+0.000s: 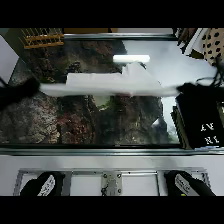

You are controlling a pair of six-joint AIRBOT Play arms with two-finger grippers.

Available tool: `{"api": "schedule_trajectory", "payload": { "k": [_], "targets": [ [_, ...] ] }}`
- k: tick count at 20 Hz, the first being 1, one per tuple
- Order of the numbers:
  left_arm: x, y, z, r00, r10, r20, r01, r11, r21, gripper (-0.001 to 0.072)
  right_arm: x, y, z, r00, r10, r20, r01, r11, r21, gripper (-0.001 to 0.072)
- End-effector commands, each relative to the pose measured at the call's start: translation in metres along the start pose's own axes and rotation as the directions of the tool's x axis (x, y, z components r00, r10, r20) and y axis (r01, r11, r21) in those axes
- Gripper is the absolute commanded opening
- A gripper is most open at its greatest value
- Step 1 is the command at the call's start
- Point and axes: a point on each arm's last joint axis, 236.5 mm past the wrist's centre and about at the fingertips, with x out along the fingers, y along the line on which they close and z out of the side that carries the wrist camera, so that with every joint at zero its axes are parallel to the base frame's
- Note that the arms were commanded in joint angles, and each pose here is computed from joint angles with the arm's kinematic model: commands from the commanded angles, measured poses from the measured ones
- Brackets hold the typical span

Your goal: Fold the clothes and pants, and hang the long-sleeved shirts on hangers.

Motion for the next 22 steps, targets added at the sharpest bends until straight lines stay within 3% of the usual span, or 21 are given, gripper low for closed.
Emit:
{"api": "schedule_trajectory", "payload": {
  "k": [1, 4, 6, 9, 11, 14, 17, 19, 22],
  "targets": [
    [-0.155, -0.085, 0.105, 0.906, -0.152, 0.395, 0.096, 0.983, 0.158, 0.0009, -0.133, 0.093, 0.109, 0.918, 0.029, 0.395, 0.077, 0.965, -0.251, 0.0011],
    [-0.271, -0.128, 0.12, 0.775, -0.236, 0.586, 0.099, 0.961, 0.256, 0.001, -0.231, 0.154, 0.132, 0.772, 0.078, 0.631, 0.175, 0.928, -0.329, 0.0011],
    [-0.324, -0.142, 0.115, 0.7, -0.258, 0.666, 0.072, 0.953, 0.293, 0.001, -0.268, 0.178, 0.123, 0.719, 0.1, 0.688, 0.216, 0.908, -0.358, 0.0011],
    [-0.36, -0.145, 0.106, 0.643, -0.234, 0.73, 0.01, 0.955, 0.297, 0.0009, -0.295, 0.186, 0.111, 0.688, 0.072, 0.722, 0.215, 0.93, -0.297, 0.001],
    [-0.35, -0.134, 0.103, 0.671, -0.179, 0.719, -0.032, 0.963, 0.269, 0.0009, -0.287, 0.175, 0.1, 0.729, 0.021, 0.684, 0.208, 0.945, -0.251, 0.001],
    [-0.291, -0.102, 0.105, 0.801, -0.083, 0.593, -0.05, 0.977, 0.205, 0.0009, -0.242, 0.15, 0.083, 0.846, -0.026, 0.532, 0.151, 0.97, -0.192, 0.0009],
    [-0.189, -0.056, 0.092, 0.938, -0.019, 0.346, -0.019, 0.994, 0.104, 0.0009, -0.167, 0.112, 0.05, 0.972, -0.046, 0.231, 0.069, 0.993, -0.096, 0.0009],
    [-0.104, -0.024, 0.057, 0.993, 0.012, 0.115, -0.019, 0.998, 0.06, 0.0009, -0.11, 0.08, 0.031, 0.998, -0.05, 0.025, 0.051, 0.998, -0.045, 0.0009],
    [0.015, 0.022, -0.019, 0.975, 0.099, -0.199, -0.086, 0.994, 0.072, 0.0009, -0.008, 0.033, -0.013, 0.958, -0.095, -0.271, 0.089, 0.995, -0.034, 0.0009]
  ]
}}
